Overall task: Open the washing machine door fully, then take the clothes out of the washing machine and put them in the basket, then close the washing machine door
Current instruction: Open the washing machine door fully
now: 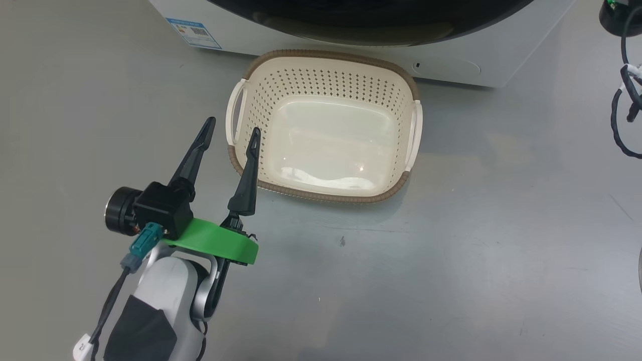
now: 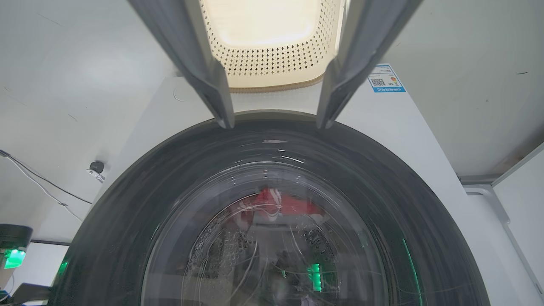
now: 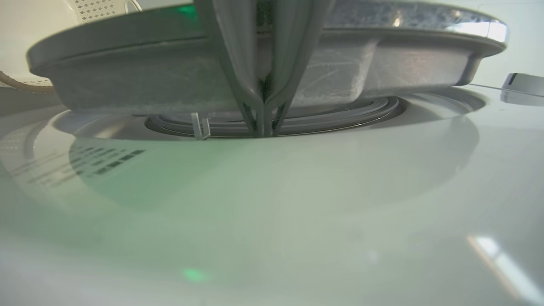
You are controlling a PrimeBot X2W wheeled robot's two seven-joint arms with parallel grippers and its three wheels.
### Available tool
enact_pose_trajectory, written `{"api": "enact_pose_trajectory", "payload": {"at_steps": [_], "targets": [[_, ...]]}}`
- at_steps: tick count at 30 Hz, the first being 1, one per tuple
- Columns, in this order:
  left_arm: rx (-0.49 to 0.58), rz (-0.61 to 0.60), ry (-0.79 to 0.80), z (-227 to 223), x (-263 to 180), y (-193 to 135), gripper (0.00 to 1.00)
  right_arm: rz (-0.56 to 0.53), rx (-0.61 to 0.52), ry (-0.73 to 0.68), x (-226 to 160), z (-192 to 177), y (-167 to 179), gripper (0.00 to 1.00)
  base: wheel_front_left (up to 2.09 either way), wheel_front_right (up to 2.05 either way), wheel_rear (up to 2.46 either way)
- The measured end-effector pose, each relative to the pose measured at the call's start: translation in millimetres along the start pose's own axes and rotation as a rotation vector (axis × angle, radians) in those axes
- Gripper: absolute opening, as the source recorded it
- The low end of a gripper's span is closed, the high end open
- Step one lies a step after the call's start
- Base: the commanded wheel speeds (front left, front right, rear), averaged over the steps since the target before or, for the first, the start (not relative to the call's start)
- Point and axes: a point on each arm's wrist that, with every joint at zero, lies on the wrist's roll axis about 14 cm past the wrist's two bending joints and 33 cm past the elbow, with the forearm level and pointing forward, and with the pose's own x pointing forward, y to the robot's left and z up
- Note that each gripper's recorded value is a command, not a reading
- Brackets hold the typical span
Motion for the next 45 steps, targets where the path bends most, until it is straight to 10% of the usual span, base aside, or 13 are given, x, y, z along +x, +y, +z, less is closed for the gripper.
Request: {"api": "enact_pose_trajectory", "payload": {"at_steps": [45], "targets": [[0.000,-0.037,-0.053,23.9,-6.3,-15.8,1.00,0.018,0.089,0.298,-54.2,-81.4,-5.4,0.00,0.00,0.00,0.00]]}}
